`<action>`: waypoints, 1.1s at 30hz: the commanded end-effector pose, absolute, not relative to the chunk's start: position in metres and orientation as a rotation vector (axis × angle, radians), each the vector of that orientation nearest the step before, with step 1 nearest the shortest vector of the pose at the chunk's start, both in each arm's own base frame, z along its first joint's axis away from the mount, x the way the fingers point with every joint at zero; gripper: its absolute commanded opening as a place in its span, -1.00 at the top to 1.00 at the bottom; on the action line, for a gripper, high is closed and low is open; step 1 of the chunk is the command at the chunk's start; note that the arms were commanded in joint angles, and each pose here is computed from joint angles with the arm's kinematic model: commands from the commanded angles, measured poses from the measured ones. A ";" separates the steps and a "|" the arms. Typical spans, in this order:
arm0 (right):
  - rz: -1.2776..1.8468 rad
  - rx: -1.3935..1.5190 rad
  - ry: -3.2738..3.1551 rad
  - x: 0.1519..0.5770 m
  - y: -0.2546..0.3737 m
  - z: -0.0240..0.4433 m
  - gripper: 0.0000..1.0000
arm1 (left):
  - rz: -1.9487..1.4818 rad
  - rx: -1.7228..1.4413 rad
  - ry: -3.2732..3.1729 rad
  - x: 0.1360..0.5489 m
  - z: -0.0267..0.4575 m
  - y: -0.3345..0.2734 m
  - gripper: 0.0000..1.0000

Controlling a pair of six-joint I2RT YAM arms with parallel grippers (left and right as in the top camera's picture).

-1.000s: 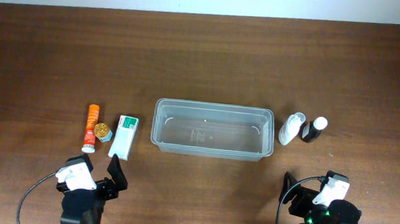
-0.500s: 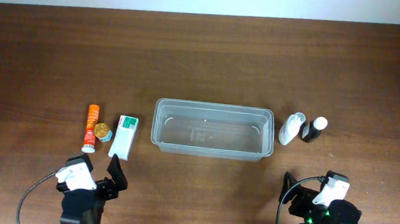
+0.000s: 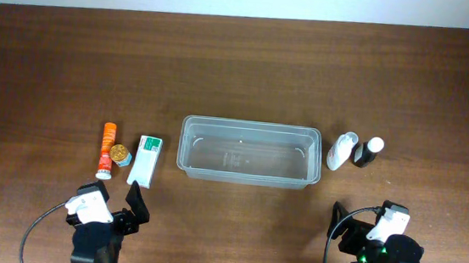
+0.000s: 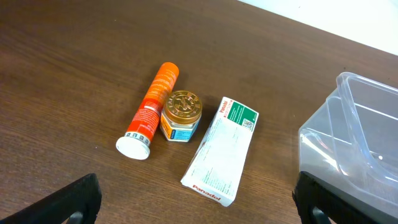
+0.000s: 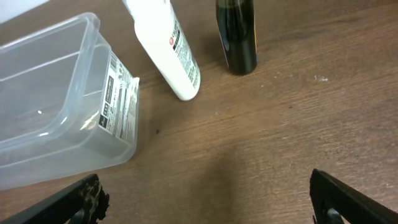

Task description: Pack container

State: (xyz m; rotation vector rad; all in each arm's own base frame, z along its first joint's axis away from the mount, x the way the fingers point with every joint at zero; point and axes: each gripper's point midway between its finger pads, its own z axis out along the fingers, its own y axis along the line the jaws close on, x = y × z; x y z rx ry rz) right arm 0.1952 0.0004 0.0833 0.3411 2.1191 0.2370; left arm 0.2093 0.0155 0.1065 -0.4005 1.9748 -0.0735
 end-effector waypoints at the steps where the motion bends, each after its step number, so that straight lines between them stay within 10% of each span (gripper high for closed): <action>1: 0.250 0.306 2.082 0.200 0.004 0.090 -0.97 | -0.088 -0.402 1.969 0.210 0.107 0.014 -0.99; 21: 0.417 0.174 1.921 0.247 0.026 0.286 -0.97 | -0.088 -0.402 1.969 0.210 0.107 0.014 -0.99; 33: 0.441 0.279 2.504 0.349 0.017 0.274 -0.84 | -0.088 -0.402 1.968 0.210 0.107 0.014 -0.99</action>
